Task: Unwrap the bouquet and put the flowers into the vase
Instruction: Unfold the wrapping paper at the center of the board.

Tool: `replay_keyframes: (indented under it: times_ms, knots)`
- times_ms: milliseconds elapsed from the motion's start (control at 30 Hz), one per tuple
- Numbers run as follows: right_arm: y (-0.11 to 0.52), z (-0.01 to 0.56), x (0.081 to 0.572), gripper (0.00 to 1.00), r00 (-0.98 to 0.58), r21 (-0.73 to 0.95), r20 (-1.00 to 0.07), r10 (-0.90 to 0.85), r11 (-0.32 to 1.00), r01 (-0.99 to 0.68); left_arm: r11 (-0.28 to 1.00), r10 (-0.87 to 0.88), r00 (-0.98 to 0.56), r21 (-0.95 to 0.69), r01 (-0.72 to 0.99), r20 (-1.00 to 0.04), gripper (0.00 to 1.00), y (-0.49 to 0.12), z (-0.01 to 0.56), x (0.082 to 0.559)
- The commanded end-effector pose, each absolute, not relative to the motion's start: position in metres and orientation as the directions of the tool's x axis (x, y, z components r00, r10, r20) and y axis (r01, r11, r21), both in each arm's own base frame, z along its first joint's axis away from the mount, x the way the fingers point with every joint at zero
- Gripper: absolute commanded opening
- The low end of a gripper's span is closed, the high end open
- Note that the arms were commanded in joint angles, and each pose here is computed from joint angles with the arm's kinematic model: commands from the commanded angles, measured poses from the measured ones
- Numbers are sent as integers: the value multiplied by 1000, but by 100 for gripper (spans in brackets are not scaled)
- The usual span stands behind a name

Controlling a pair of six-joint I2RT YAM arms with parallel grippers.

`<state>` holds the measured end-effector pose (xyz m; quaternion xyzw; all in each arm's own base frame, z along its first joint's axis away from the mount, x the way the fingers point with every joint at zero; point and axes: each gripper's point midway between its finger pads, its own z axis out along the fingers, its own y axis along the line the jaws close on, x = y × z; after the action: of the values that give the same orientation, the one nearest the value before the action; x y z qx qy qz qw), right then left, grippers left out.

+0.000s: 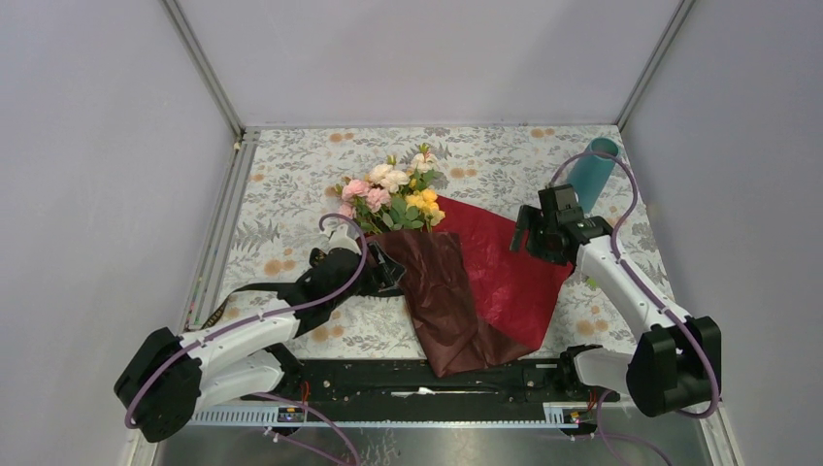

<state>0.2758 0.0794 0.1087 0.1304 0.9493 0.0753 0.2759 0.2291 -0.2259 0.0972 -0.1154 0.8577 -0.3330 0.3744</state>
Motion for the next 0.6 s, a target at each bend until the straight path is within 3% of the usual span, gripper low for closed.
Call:
replay_keyframes:
  times_ms: [0,233,567]
  knots:
    - [55,98,264,86,-840,133,-434,325,946,297,702,-459,-705,-707,86,-541,76,-240,112,230]
    - [12,69,259,87,-732,226,-341,590,807,545,660,-465,-730,-745,90,-500,77,-253,103,230]
    - [-15,46,245,79,-658,179,-309,686,722,668,661,-461,-740,-746,81,-489,68,-261,93,236]
